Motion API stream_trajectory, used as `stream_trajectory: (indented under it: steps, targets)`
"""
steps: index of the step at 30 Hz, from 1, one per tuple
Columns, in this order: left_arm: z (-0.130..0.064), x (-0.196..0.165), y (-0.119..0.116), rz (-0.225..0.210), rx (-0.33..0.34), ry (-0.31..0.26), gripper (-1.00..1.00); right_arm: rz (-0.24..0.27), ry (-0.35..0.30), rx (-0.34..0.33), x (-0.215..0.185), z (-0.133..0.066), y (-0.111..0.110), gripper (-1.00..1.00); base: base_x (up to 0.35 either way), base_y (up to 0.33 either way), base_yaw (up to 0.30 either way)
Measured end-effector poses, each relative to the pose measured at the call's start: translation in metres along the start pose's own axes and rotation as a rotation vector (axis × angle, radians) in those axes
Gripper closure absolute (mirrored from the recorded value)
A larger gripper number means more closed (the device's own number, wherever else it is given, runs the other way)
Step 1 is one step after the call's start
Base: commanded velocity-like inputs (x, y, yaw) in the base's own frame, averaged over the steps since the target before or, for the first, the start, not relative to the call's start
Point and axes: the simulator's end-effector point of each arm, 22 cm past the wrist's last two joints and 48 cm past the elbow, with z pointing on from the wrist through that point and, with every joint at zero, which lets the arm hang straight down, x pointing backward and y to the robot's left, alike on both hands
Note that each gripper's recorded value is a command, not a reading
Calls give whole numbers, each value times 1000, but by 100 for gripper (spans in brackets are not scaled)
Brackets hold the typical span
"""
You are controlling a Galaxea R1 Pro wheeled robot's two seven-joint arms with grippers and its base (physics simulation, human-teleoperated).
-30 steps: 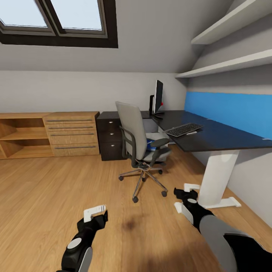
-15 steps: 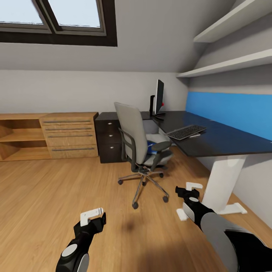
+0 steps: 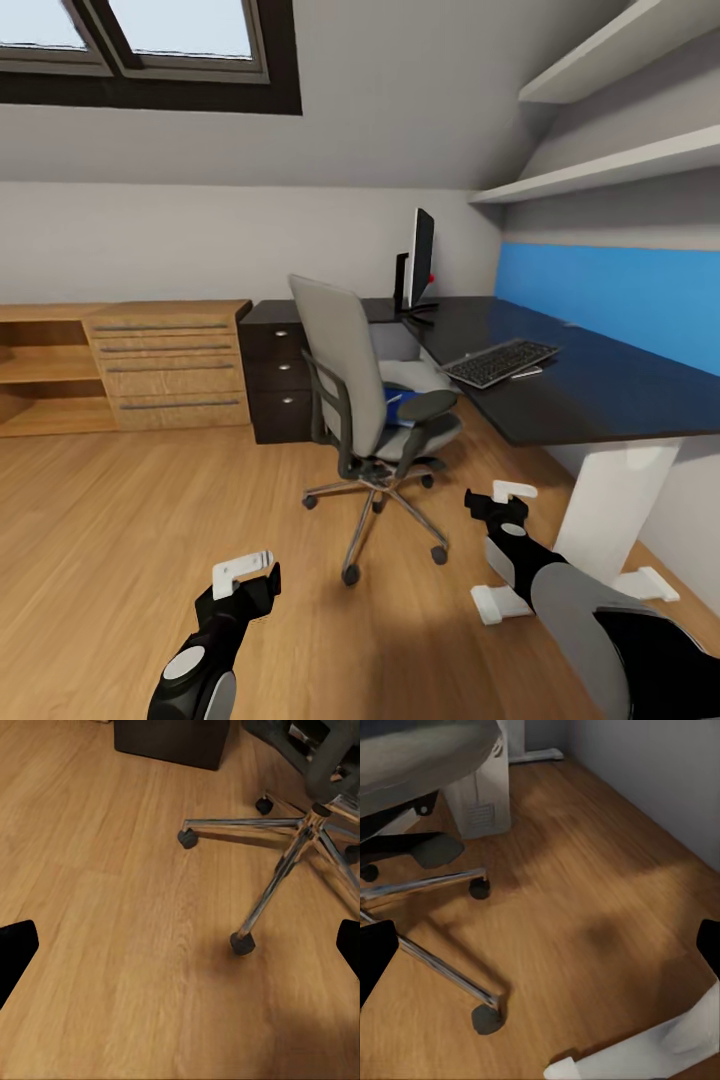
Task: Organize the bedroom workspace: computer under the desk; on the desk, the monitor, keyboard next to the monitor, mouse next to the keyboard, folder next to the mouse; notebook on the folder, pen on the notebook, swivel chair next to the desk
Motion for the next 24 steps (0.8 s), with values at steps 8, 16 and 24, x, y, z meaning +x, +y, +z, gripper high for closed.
stream_trajectory:
  steps: [8, 16, 24]
  targets:
    - [0, 0, 0, 0, 0, 0, -100, 2, -2, -1, 0, 0, 1, -100, 319, -11, 0]
    - [0, 0, 0, 1, 0, 1, -100, 4, -9, -3, -1, -1, 2, -100, 286, -1, 0]
    - [0, 0, 0, 0, 0, 1, -100, 5, -13, -7, -1, -1, 5, -100, 135, 0, 0]
